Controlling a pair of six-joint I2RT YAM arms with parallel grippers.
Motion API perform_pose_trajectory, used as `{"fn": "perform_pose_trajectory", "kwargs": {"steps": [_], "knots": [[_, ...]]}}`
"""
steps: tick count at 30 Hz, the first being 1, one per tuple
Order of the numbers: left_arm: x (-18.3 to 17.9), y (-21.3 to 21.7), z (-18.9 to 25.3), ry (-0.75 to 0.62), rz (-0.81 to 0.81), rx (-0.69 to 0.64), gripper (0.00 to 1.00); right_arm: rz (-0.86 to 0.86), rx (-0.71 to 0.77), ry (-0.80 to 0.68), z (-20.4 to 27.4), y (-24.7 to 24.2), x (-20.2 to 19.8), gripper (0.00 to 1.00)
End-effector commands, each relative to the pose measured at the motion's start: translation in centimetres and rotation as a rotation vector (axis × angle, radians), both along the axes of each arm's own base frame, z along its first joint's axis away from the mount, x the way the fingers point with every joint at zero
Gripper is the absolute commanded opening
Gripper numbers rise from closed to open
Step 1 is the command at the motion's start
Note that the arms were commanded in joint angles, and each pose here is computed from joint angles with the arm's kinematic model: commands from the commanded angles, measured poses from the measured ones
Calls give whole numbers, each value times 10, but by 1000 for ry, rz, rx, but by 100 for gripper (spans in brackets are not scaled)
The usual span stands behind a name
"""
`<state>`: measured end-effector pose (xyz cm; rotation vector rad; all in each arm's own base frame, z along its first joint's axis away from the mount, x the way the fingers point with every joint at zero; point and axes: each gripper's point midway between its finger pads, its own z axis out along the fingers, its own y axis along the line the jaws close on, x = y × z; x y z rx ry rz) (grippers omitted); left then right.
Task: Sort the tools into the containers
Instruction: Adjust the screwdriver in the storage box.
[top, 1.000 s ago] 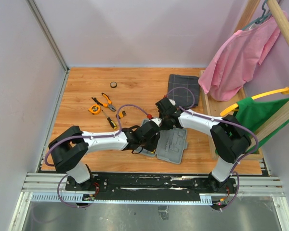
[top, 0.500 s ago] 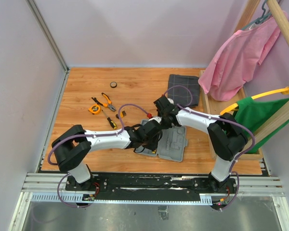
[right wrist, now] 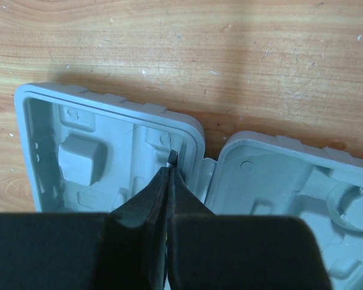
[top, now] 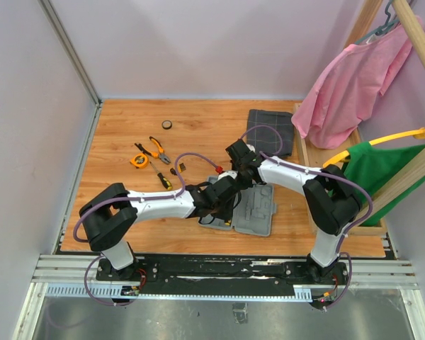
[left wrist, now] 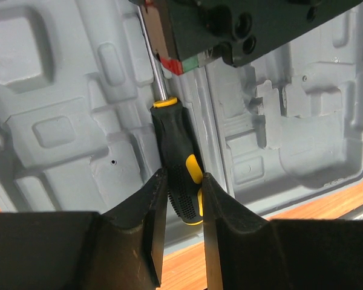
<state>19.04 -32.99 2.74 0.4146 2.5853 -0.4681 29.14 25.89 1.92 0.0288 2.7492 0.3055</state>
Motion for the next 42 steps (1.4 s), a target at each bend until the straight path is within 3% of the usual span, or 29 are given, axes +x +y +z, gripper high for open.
{"fn": "perform_pose_trajectory", "kwargs": {"steps": [1, 18, 31, 42], "knots": [[-62, 71, -90, 231, -74, 328, 20, 50, -304, 298, -85, -66, -76, 1], [-96, 113, -127, 338, -97, 459, 14, 59, -317, 318, -94, -72, -84, 1], [-102, 146, -111, 322, -65, 545, 13, 68, -363, 305, -82, -81, -81, 1], [-96, 147, -104, 302, -62, 570, 13, 54, -458, 387, -111, -106, -108, 1]]}}
